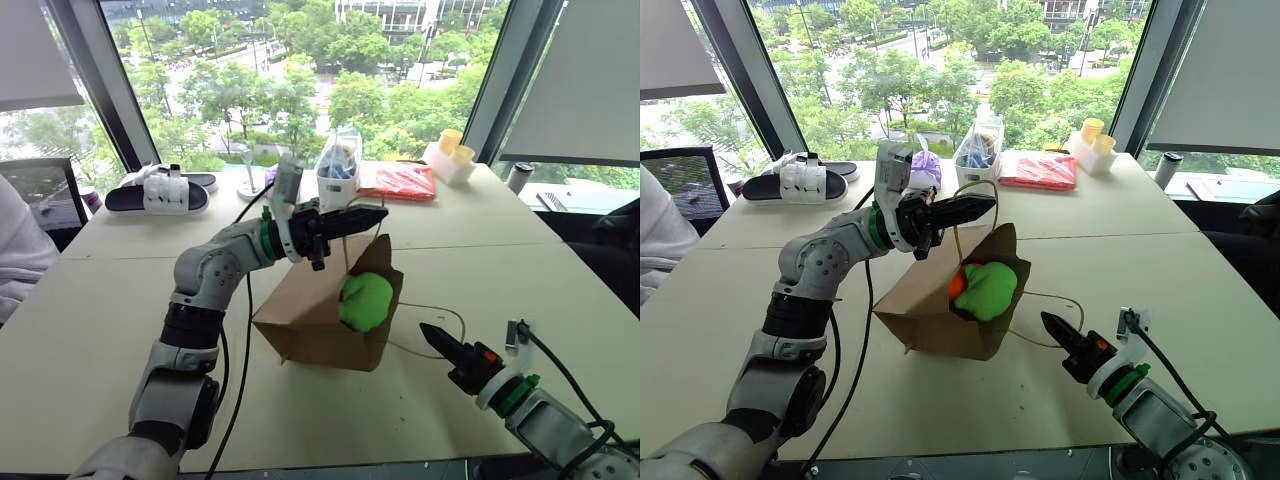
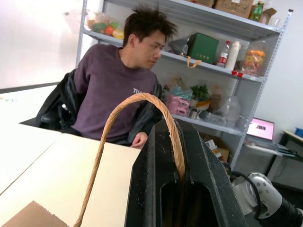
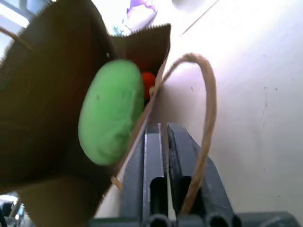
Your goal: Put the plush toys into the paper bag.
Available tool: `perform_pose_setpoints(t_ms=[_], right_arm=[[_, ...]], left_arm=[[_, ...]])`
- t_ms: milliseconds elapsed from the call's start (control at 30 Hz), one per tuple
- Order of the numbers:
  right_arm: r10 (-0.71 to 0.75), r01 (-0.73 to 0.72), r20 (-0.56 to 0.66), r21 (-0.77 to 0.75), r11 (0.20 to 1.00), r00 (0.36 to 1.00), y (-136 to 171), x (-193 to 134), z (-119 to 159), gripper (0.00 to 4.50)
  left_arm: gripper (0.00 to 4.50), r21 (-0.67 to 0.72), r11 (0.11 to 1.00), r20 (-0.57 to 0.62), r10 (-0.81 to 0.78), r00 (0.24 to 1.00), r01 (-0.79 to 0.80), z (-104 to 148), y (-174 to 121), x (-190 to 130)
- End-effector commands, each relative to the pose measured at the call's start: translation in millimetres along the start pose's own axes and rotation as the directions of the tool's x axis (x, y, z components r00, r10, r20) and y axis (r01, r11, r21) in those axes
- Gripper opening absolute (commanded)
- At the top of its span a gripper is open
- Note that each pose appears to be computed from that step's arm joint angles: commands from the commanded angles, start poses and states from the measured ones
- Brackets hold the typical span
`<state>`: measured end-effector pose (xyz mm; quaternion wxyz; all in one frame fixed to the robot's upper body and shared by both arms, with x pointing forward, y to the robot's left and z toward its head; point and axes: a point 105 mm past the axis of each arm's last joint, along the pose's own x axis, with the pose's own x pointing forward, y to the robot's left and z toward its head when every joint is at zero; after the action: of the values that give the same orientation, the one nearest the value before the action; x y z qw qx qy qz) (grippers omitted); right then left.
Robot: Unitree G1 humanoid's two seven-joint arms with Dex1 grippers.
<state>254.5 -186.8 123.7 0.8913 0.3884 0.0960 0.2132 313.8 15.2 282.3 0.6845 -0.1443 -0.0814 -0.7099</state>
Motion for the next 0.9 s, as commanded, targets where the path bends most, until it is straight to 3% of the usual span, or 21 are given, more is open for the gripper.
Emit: perform_pose_setpoints(t_ms=[33,267,500,600,767,867,900], right_arm=[[0.124,-0.119,0.111,-0.051,0.992,0.986,26,-2,30,0.02],[0.479,-0.445,0.219,-0.186,0.876,0.85,113,-16,100,0.02],[0.507,-0.461,0.202,-0.233,0.856,0.838,134,-8,121,0.02],[0.514,-0.471,0.167,-0.24,0.849,0.841,138,-6,116,0.02],[0.483,-0.457,0.06,-0.244,0.855,0.873,132,1,89,0.02],[0.461,-0.45,-0.018,-0.254,0.856,0.887,129,5,70,0.02],[0.444,-0.433,-0.019,-0.258,0.864,0.896,126,7,68,0.26]], left_arm=[[0.0,0.06,0.998,0.024,-0.024,0.999,0.022,15,-6,3],[0.0,0.05,0.999,0.1,-0.014,0.995,0.009,41,0,-1],[0.0,0.002,0.999,0.121,0.043,0.992,-0.044,40,16,-12],[0.0,-0.007,0.997,0.087,0.083,0.993,-0.083,26,23,-18],[0.0,0.056,0.992,-0.09,0.118,0.989,-0.113,-17,27,-30],[0.0,0.07,0.988,-0.107,0.144,0.984,-0.137,-22,30,-34],[0.27,0.071,0.987,-0.096,0.153,0.984,-0.147,-20,31,-34]])
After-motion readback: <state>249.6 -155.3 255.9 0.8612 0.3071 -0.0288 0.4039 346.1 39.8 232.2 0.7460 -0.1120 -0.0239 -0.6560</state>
